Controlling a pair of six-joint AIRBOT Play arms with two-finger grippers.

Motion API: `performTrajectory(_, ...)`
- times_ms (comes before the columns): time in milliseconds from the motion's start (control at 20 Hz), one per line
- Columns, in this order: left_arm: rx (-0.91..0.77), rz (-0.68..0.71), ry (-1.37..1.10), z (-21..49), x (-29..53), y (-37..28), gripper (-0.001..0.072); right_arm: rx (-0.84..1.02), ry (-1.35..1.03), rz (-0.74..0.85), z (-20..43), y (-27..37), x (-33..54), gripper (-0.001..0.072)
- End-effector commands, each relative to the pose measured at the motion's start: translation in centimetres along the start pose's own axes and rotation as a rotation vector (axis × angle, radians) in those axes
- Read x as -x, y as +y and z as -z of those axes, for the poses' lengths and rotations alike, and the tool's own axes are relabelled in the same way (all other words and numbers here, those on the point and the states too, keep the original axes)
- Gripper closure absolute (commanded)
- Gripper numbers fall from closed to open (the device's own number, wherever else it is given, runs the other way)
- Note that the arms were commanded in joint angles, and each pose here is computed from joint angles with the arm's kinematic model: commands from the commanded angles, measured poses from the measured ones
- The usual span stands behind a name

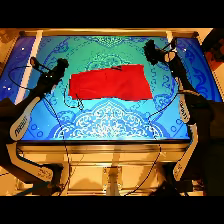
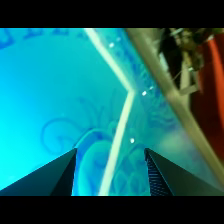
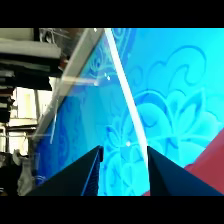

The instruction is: Fold the clothes and pants, and hang the long-sleeved shirts on hangers.

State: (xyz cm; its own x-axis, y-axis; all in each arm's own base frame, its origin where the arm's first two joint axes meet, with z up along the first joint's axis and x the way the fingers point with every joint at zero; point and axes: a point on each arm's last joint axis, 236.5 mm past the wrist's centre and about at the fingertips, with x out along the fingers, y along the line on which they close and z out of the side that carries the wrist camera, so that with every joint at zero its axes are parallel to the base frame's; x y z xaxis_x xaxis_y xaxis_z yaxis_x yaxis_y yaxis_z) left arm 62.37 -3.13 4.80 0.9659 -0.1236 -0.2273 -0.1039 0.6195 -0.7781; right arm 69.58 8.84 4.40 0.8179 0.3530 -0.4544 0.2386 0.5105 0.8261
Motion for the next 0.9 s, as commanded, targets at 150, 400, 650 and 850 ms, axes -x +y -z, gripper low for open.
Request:
performTrajectory(150,-0.119,0.282,-0.094,-5.9,5.0,-11.5,0.0201,0.306,0.454,0.125,2.2,-5.1,10.4,0.0371)
performTrajectory(400,-0.232,0.609,-0.164,-7.4,14.4,-25.6,0.0151,0.198,0.735,0.214,4.4,-11.7,15.7,0.0107)
performTrajectory(650,-0.246,0.769,-0.136,-4.5,20.0,-32.8,0.0128,0.12,0.841,0.232,7.6,-15.8,12.9,0.0047)
performTrajectory(850,-0.238,0.819,-0.086,-1.7,21.0,-34.8,0.0129,0.102,0.85,0.245,8.9,-17.4,11.0,0.0024)
